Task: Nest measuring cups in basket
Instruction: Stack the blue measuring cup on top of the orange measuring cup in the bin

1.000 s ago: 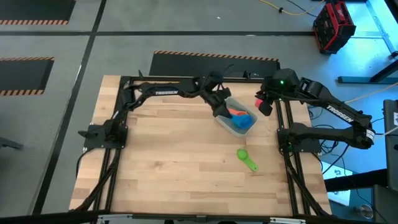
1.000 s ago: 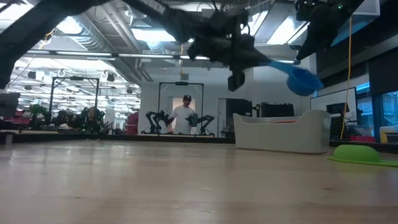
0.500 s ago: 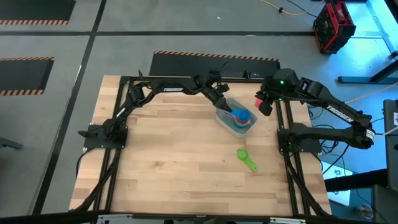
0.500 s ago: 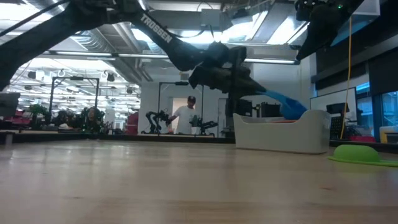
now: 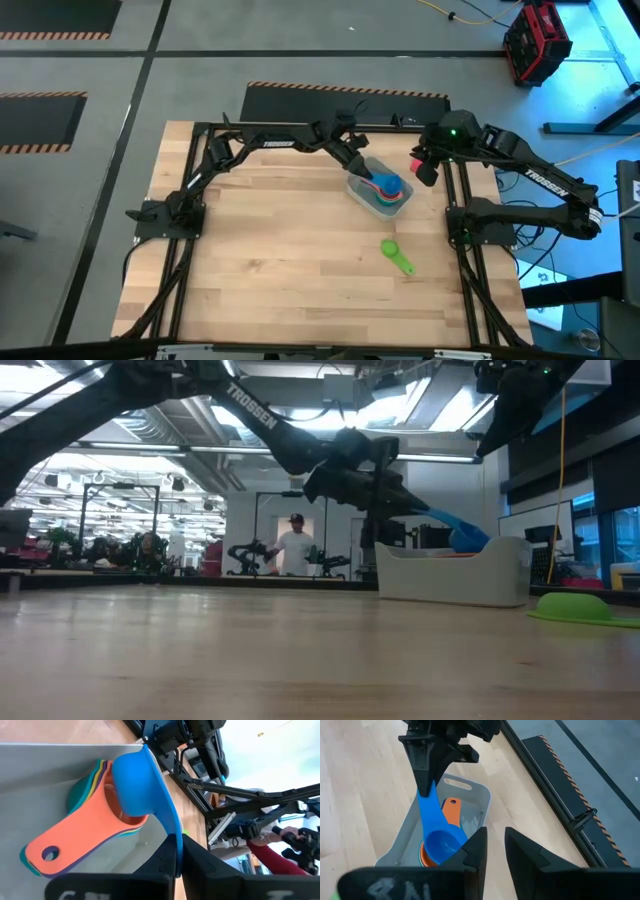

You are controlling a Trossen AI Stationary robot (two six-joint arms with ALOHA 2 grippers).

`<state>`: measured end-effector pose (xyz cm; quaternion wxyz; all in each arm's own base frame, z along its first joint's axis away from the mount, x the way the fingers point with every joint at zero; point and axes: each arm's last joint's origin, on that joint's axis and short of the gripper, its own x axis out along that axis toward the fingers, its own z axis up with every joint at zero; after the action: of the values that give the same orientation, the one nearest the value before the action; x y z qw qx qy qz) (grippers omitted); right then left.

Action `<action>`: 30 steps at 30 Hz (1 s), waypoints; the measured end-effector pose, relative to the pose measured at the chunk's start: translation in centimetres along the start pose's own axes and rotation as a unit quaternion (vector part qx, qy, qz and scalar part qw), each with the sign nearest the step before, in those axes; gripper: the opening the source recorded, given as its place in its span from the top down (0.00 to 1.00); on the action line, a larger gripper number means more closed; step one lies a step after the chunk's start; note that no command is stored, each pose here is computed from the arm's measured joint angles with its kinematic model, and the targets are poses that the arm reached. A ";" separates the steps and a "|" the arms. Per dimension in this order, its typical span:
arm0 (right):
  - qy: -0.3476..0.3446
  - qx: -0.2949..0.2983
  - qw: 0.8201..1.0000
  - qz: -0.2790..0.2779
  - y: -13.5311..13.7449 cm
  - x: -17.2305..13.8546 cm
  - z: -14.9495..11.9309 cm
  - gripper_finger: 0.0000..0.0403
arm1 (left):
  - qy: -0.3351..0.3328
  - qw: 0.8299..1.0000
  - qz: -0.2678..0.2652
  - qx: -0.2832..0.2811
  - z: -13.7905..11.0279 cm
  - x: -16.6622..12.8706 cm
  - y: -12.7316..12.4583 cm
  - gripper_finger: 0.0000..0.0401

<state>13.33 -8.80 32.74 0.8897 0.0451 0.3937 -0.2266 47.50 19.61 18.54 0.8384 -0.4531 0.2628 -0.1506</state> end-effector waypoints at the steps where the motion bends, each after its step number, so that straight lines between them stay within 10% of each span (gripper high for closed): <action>1: 0.000 0.000 1.000 0.000 0.0 0.0 0.0 0.82 | -0.002 1.000 0.003 0.000 0.0 0.1 -0.1 0.98; 20: 0.000 0.000 1.000 0.000 0.0 0.0 0.0 0.82 | -0.004 1.000 0.017 -0.007 -0.7 1.4 -0.8 0.93; 30: 0.000 0.000 1.000 0.000 0.0 0.0 0.0 0.82 | 0.005 0.999 0.021 -0.029 -0.9 1.4 -0.6 0.74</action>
<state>13.33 -8.81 32.74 0.8896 0.0451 0.3939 -0.2267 48.09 18.03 18.22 0.8268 -0.4708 0.2804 -0.1271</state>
